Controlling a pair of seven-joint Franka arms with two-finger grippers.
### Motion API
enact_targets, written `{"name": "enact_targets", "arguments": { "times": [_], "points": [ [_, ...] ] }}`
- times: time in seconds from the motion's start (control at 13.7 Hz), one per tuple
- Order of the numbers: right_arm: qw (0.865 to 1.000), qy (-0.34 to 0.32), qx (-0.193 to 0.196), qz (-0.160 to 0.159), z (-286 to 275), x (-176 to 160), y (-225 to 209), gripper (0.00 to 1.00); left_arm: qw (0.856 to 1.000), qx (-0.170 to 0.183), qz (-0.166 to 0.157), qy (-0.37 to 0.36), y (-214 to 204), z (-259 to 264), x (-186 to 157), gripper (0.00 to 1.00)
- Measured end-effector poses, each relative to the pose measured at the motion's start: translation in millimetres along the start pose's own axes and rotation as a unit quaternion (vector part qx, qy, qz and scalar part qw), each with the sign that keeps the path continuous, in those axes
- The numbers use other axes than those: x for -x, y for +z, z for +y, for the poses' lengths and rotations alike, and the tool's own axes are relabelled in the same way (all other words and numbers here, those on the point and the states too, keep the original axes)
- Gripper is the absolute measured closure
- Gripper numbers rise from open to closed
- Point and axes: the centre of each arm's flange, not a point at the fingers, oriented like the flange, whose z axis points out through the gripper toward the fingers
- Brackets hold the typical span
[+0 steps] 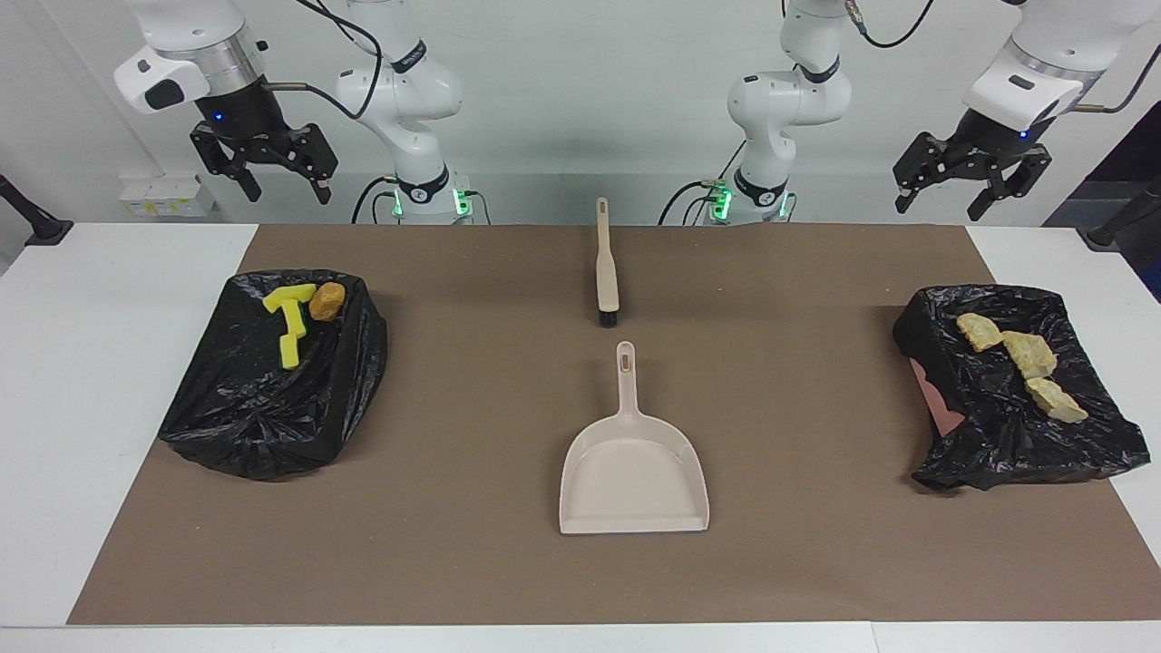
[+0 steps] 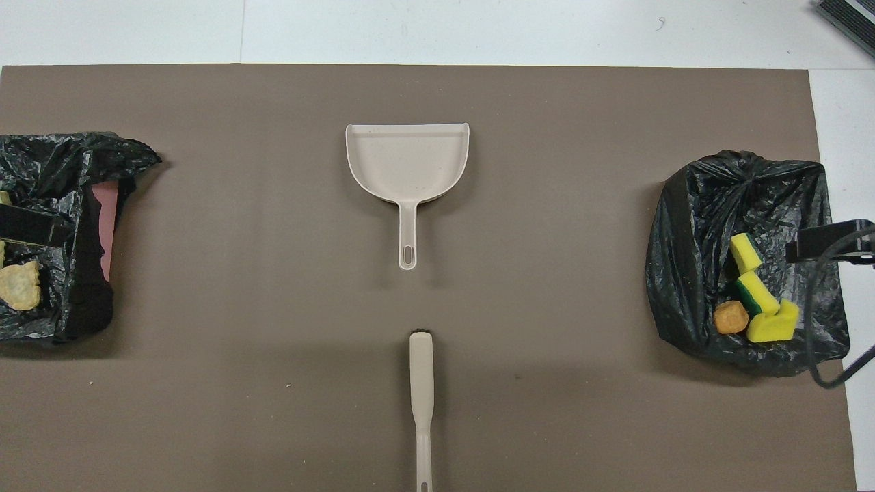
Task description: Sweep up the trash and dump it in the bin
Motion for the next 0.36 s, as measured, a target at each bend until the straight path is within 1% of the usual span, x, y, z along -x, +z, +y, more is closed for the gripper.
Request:
{"name": "enact_targets", "arguments": {
  "times": [0.36],
  "points": [
    [1.0, 0.0, 0.0, 0.0, 0.0, 0.0, 0.3, 0.0, 1.0, 0.0, 0.001, 0.0, -0.8, 0.1, 0.4, 0.0]
  ]
}}
